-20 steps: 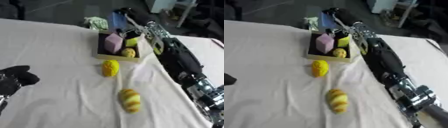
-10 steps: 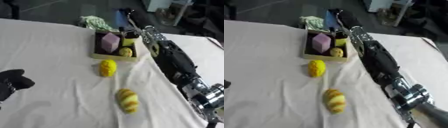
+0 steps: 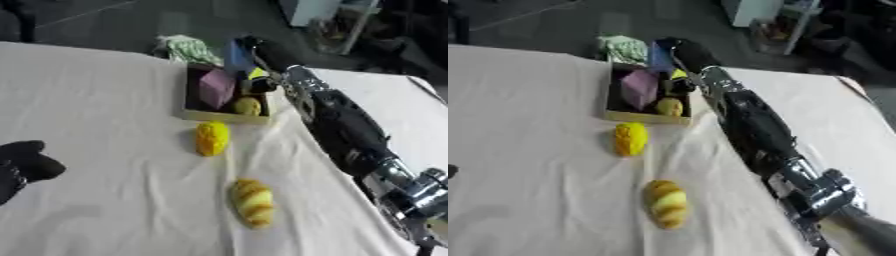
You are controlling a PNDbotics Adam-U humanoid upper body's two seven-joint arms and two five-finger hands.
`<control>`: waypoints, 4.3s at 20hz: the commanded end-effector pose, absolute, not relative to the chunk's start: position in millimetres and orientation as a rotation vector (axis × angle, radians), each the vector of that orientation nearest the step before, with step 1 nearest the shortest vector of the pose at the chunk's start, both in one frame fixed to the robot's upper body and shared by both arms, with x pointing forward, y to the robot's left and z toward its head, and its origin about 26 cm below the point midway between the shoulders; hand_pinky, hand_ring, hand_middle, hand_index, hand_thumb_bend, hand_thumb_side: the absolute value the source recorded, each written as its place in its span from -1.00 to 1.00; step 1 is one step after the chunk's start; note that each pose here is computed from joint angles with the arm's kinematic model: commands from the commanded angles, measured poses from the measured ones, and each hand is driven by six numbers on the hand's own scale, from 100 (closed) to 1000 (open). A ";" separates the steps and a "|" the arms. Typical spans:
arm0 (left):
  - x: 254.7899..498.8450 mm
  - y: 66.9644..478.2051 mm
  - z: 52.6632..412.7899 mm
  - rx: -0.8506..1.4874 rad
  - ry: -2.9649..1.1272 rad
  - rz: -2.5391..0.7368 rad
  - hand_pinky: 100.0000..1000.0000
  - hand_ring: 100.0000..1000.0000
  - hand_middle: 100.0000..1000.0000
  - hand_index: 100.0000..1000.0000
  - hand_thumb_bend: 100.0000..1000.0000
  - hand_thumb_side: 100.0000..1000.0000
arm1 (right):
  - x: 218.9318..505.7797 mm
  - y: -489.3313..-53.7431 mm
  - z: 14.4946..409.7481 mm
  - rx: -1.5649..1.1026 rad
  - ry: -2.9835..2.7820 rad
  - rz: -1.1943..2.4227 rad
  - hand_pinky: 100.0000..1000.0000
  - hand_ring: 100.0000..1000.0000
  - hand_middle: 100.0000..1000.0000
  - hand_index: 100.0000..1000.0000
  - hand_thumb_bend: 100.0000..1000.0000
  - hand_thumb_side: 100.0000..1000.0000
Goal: Pick up objects on the table and place them in the box.
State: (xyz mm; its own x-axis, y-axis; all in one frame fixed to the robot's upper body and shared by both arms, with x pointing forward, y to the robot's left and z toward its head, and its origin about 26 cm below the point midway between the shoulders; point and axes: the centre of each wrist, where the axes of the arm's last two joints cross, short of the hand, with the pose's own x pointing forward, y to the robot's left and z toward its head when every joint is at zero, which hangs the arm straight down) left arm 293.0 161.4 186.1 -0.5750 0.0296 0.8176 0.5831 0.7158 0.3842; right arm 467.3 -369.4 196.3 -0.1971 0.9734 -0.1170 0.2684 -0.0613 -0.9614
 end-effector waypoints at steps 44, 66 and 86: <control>290.4 163.2 190.8 -0.468 -2.076 -0.825 0.59 0.42 0.22 0.65 -1.00 0.35 | 453.0 -352.0 266.6 -1.473 -1.437 1.785 0.95 1.00 1.00 1.00 -0.23 -0.32; 289.0 185.5 174.8 -0.340 -2.039 -0.721 0.58 0.40 0.22 0.64 -1.00 0.34 | 368.1 -303.4 282.6 -0.991 -1.866 1.978 0.82 0.95 0.99 1.00 -0.73 -0.70; 285.5 195.1 161.4 -0.223 -2.013 -0.603 0.57 0.36 0.17 0.63 -1.00 0.38 | 405.8 -258.8 189.4 -0.731 -1.515 2.319 0.79 0.93 0.86 1.00 -0.86 -0.50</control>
State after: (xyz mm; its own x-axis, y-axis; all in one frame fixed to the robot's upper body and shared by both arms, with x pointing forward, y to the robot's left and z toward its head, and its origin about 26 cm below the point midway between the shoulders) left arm 287.2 194.2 155.0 -0.4759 -0.0926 0.8746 0.4081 0.8576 0.3129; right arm 402.8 -256.1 181.8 -0.8426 0.4883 -0.2271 0.0188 -0.3948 -0.9186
